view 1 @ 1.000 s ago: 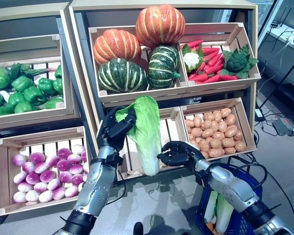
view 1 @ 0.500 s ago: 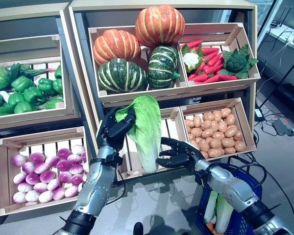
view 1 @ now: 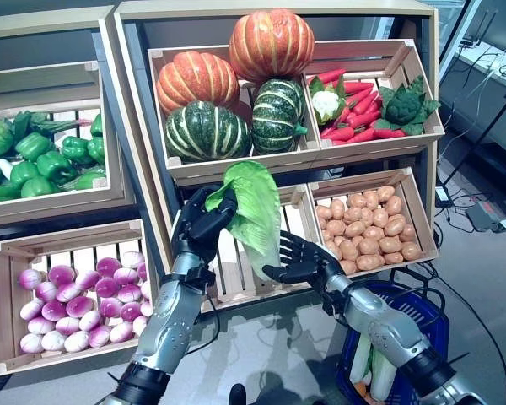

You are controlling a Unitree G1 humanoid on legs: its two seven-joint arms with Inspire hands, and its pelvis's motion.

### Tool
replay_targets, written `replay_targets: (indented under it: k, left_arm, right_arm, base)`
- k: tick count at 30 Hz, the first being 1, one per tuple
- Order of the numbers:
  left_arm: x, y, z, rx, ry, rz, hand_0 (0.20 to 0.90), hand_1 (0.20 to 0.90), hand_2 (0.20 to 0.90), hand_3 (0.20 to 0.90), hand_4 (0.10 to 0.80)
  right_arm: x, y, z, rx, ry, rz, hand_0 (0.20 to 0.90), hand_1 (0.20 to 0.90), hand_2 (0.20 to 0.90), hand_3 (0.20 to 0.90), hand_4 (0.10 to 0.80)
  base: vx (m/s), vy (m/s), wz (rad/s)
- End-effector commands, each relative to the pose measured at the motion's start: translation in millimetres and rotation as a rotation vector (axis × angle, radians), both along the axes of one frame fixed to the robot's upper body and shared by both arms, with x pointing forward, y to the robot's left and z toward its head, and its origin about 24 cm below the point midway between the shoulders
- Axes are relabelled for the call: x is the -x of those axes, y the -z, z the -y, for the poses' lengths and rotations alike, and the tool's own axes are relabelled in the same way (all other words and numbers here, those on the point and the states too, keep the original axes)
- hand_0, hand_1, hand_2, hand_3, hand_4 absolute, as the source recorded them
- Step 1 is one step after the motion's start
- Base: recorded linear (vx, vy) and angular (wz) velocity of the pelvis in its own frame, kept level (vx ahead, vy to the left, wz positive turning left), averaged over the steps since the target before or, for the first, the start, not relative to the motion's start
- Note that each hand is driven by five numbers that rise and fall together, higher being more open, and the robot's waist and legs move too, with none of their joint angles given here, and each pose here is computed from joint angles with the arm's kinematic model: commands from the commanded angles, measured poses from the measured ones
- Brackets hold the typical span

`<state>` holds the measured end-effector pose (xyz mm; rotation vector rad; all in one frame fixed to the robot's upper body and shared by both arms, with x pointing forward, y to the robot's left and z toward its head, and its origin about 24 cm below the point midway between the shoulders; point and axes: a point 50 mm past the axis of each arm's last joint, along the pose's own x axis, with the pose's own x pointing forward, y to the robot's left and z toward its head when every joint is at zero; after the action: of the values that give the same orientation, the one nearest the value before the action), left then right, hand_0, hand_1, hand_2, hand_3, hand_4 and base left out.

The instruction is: Put vegetables into the basket

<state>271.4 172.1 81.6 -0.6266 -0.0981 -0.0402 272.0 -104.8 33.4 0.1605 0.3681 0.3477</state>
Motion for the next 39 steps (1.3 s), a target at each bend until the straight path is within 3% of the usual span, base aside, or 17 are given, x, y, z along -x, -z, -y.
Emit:
replay_targets:
  k: [1, 9, 21, 22, 24, 39]
  left_arm:
    - [-13.6, -57.2, 26.0, 0.104, 0.115, 0.298, 0.3, 0.3, 0.3, 0.3, 0.4]
    - [-12.3, -62.1, 45.7, 0.071, 0.28, 0.333, 0.3, 0.3, 0.3, 0.3, 0.4]
    - [-13.0, -63.7, 49.4, 0.081, 0.316, 0.336, 0.3, 0.3, 0.3, 0.3, 0.4]
    - [-12.7, -64.0, 49.3, 0.081, 0.318, 0.336, 0.3, 0.3, 0.3, 0.3, 0.4]
    - [-12.2, -64.1, 48.1, 0.08, 0.32, 0.334, 0.3, 0.3, 0.3, 0.3, 0.4]
    - [-11.7, -59.4, 42.2, 0.083, 0.326, 0.32, 0.3, 0.3, 0.3, 0.3, 0.4]
  right_arm:
    - [-21.2, -33.9, -25.1, -0.059, 0.021, 0.147, 0.9, 0.9, 0.9, 0.9, 0.8]
    - [-28.2, -26.3, -27.0, 0.0, 0.087, 0.105, 0.9, 0.9, 0.9, 0.9, 0.8]
    - [-30.5, -21.1, -25.7, 0.061, 0.119, 0.111, 0.9, 0.9, 0.9, 0.9, 0.8]
    - [-30.0, -21.2, -26.6, 0.056, 0.105, 0.108, 0.844, 0.844, 0.844, 0.844, 0.762]
    - [-29.0, -21.0, -26.6, 0.04, 0.084, 0.105, 0.3, 0.3, 0.3, 0.3, 0.4]
    - [-25.0, -25.2, -20.9, -0.016, 0.026, 0.137, 0.3, 0.3, 0.3, 0.3, 0.4]
  base:
    - [0.0, 0.0, 0.0]
    - [0.0, 0.0, 0.0]
    - [0.0, 0.0, 0.0]
    - [0.0, 0.0, 0.0]
    - [0.0, 0.0, 0.0]
    - [0.0, 0.0, 0.0]
